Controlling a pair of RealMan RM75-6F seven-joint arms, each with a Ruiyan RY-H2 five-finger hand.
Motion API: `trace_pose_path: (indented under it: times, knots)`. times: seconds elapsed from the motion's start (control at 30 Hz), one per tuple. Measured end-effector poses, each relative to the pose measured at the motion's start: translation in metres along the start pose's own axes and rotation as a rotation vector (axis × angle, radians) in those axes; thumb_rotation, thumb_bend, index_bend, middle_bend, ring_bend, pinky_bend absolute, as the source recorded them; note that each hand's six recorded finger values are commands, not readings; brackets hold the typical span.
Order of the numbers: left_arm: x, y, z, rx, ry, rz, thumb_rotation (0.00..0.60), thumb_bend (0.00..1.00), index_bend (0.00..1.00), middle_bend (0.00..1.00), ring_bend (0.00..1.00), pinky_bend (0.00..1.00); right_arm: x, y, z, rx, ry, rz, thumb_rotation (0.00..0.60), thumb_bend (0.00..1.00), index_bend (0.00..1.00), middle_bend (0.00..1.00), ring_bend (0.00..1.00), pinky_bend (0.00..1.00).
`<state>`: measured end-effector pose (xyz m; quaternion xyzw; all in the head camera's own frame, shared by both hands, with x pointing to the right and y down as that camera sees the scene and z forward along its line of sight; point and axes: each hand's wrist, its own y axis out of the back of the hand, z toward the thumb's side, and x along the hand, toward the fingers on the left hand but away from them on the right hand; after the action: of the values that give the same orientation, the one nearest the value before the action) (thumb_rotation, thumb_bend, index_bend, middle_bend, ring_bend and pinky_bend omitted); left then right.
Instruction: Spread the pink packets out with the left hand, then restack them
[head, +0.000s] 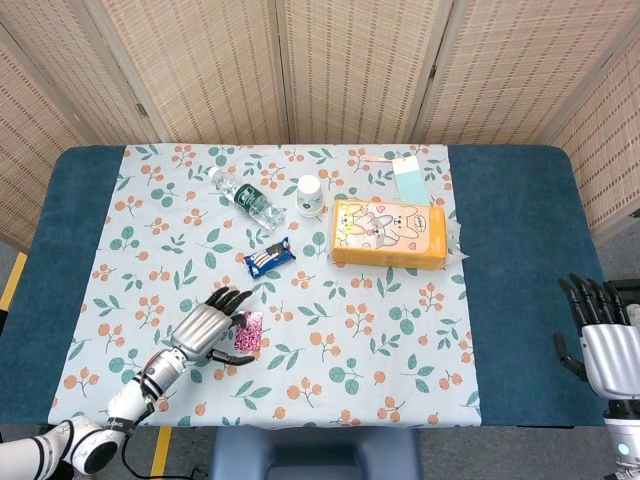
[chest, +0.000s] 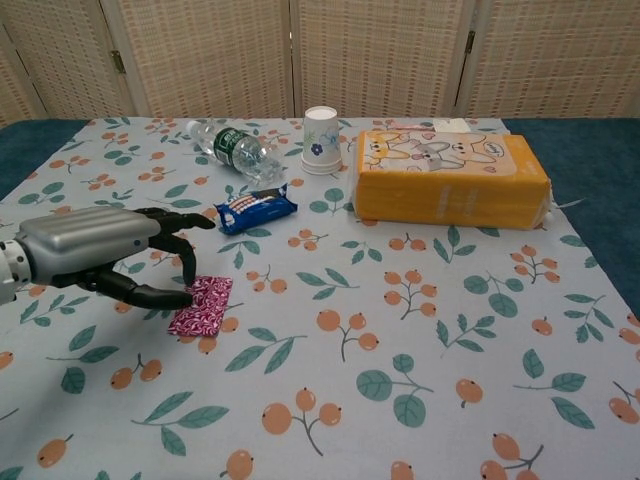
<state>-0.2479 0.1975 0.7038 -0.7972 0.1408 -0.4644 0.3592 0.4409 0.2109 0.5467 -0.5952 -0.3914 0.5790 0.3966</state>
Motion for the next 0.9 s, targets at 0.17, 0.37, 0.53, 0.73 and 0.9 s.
trace_pose_path:
  times: [0.17, 0.37, 0.53, 0.73, 0.9]
  knots:
    - [0.013, -0.003, 0.013, 0.015, -0.027, 0.000, 0.104, 0.12, 0.39, 0.00, 0.00, 0.00, 0.000, -0.001, -0.001, -0.001, -0.004, 0.002, 0.600, 0.48, 0.00, 0.07, 0.03, 0.00]
    - [0.026, -0.008, 0.021, 0.046, -0.037, -0.005, 0.105, 0.12, 0.39, 0.00, 0.00, 0.00, 0.001, -0.002, -0.003, -0.002, -0.011, 0.007, 0.600, 0.48, 0.00, 0.07, 0.02, 0.00]
    - [0.032, -0.013, 0.020, 0.065, -0.027, -0.020, 0.104, 0.12, 0.39, 0.00, 0.00, 0.00, 0.001, -0.003, -0.004, -0.003, -0.018, 0.009, 0.600, 0.48, 0.00, 0.07, 0.02, 0.00]
    - [0.033, -0.020, 0.017, 0.080, -0.014, -0.032, 0.104, 0.12, 0.39, 0.00, 0.00, 0.00, 0.001, -0.003, -0.004, -0.003, -0.018, 0.010, 0.600, 0.48, 0.00, 0.07, 0.02, 0.00]
    - [0.032, -0.023, 0.012, 0.083, -0.001, -0.045, 0.104, 0.12, 0.39, 0.00, 0.00, 0.00, 0.000, -0.003, -0.004, -0.003, -0.018, 0.008, 0.600, 0.48, 0.00, 0.07, 0.02, 0.00]
